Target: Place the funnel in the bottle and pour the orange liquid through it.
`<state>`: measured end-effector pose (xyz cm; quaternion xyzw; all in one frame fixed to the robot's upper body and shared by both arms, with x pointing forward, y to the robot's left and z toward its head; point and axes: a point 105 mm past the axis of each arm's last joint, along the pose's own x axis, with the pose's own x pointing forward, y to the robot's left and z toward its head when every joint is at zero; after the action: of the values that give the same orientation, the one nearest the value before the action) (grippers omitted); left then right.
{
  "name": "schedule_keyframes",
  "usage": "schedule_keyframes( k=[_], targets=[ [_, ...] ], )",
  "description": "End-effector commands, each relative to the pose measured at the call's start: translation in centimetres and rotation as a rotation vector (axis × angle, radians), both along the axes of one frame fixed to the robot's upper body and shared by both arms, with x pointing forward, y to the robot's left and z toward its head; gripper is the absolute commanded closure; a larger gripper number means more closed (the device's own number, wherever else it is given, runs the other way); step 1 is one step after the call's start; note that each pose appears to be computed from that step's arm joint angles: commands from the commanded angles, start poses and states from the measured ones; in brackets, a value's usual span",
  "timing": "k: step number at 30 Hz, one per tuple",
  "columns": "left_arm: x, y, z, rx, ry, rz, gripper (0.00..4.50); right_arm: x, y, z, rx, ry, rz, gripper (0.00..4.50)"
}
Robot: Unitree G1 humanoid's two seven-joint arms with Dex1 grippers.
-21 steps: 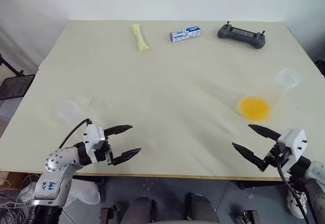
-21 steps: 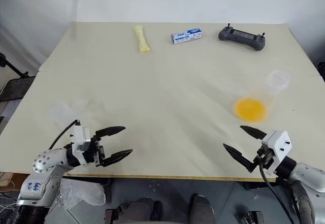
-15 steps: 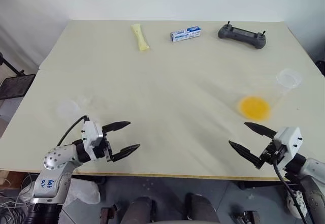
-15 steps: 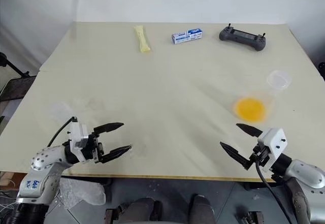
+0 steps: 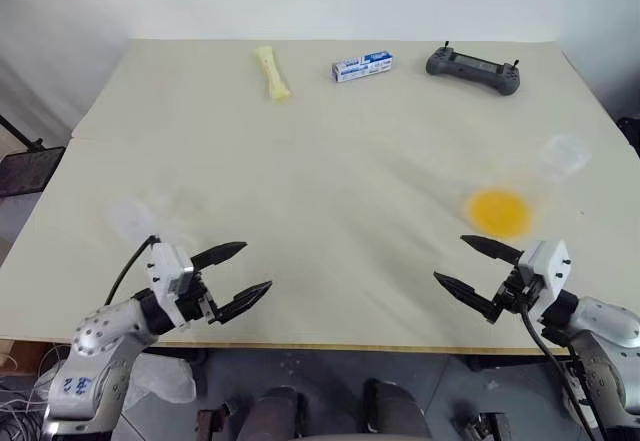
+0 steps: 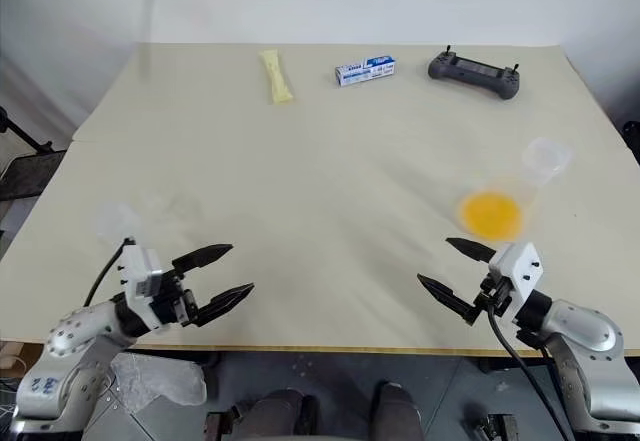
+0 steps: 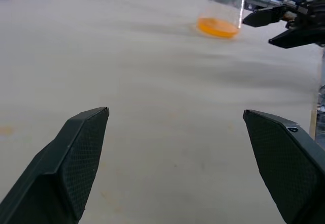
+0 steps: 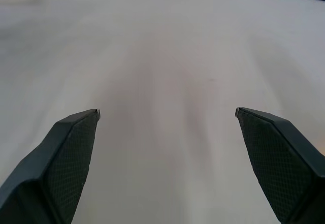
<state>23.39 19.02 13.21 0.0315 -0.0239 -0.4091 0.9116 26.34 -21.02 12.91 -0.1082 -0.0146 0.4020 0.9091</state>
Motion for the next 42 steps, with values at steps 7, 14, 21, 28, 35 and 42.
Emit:
schedule_keyframes(
  k=[7, 14, 21, 28, 35, 42],
  targets=[
    [-4.7, 8.1, 2.8, -0.006, -0.007, 0.322, 0.00, 1.8, 1.2, 0.4, 0.014, -0.014, 0.089, 0.01],
    [-5.4, 11.7, 3.5, -0.037, -0.057, 0.475, 0.00, 2.4, 1.4, 0.7, 0.015, -0.032, 0.108, 0.01],
    [-2.3, 12.4, 4.2, -0.039, -0.105, 0.447, 0.00, 2.0, 1.5, 1.2, 0.014, -0.054, 0.103, 0.01],
    [1.5, 11.6, 4.3, -0.008, -0.123, 0.347, 0.00, 1.0, 1.6, 1.5, 0.013, -0.073, 0.079, 0.01],
    [4.3, 10.9, 3.8, 0.021, -0.091, 0.289, 0.00, 0.2, 1.3, 2.0, 0.009, -0.093, 0.038, 0.01],
    [4.5, 9.9, 4.6, -0.034, -0.075, 0.184, 1.92, -0.5, 0.8, 2.0, 0.002, -0.090, 0.006, 0.00]
  ],
)
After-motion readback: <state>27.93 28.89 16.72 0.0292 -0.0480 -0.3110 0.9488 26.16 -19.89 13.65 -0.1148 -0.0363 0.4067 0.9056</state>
